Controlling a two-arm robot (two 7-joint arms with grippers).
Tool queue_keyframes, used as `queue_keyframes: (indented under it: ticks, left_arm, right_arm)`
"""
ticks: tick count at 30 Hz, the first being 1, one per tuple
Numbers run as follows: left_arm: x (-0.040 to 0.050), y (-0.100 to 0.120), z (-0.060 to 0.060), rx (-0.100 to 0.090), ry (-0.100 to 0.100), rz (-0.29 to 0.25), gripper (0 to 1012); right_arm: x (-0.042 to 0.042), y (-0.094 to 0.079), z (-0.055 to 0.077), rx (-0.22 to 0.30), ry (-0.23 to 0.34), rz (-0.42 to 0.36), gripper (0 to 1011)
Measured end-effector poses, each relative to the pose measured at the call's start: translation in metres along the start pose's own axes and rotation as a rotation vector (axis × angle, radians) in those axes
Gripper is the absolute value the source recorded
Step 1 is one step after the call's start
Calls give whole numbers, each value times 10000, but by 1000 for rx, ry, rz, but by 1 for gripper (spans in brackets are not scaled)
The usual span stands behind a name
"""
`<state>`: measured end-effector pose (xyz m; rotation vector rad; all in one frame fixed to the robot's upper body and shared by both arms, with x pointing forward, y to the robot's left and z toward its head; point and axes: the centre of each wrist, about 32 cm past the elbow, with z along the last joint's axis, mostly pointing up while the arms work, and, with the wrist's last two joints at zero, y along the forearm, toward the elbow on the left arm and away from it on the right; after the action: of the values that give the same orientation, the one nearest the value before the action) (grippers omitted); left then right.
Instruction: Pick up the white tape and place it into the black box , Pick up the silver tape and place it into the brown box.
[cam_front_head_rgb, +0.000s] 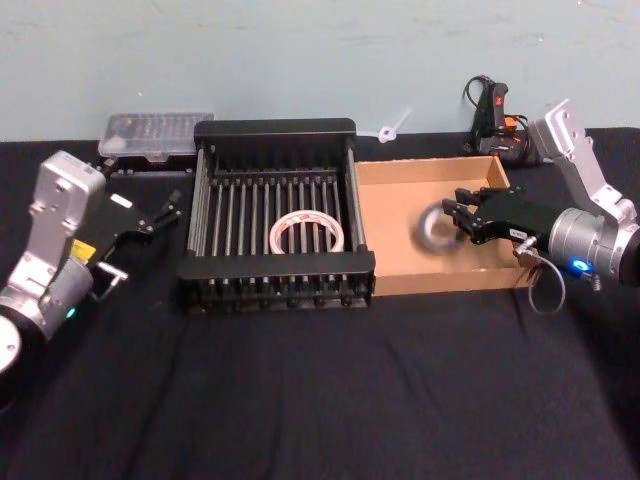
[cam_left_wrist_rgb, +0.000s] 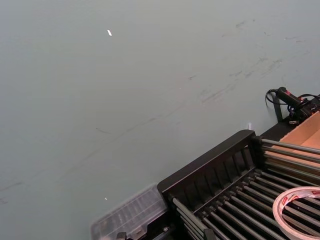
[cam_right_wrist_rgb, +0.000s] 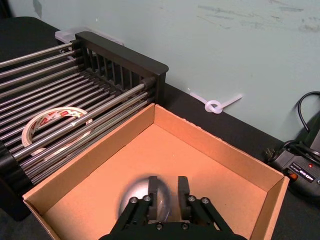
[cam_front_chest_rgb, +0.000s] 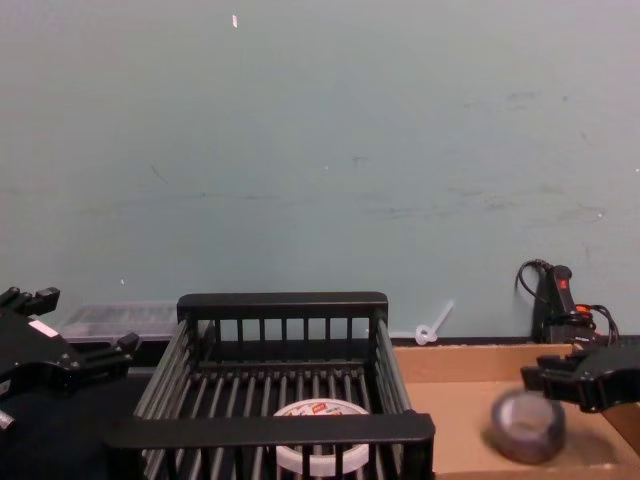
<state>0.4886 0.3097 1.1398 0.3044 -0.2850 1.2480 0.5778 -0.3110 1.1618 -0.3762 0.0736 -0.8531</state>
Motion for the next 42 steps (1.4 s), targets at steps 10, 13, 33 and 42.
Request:
queue_keyframes:
  ticks: [10,13,33,42]
  left_arm:
    - [0,0,0,0,0,0,1001]
    - [0,0,0,0,0,0,1001]
    - [0,0,0,0,0,0,1002]
    - [0,0,0,0,0,0,1001]
  right_arm:
    - [-2,-3,0,0,1,0,556]
    - [-2,-4,-1,0,1,0,654]
    - [-6,-8,-2,0,1,-2,1002]
    - [-291,-79,3,66,-21,-157,1002]
